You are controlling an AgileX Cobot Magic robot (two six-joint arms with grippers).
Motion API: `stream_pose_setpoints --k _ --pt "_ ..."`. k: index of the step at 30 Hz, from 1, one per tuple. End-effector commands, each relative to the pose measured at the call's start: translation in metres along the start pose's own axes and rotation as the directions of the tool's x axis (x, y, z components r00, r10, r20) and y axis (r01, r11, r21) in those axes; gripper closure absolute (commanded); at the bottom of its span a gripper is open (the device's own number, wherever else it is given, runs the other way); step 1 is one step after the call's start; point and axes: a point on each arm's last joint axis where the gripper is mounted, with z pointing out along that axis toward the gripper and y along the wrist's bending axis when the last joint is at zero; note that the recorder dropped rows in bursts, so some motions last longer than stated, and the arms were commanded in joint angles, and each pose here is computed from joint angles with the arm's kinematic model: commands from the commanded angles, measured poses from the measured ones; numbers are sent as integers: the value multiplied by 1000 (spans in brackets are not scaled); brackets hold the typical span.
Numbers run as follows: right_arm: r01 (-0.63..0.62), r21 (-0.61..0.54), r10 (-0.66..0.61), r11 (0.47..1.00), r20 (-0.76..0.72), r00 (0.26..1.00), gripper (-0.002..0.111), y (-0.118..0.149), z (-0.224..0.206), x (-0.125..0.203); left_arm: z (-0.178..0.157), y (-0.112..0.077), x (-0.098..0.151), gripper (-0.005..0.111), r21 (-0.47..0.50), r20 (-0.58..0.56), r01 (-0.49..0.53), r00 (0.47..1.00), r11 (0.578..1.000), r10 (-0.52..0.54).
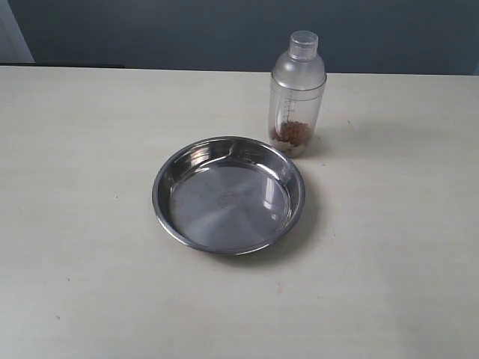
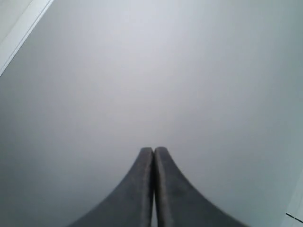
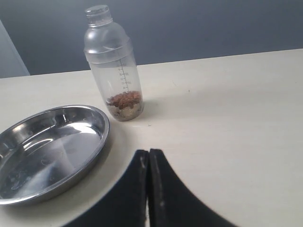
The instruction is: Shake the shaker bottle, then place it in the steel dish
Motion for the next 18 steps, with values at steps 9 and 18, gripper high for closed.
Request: stream_pose_setpoints --k 9,18 --pt "3 -1 -3 1000 12 1000 109 0 0 -1 167 -56 20 101 405 -152 -279 918 871 365" --pt "3 -1 -3 1000 12 1000 109 0 0 -1 230 -27 118 15 468 -434 -27 864 883 257"
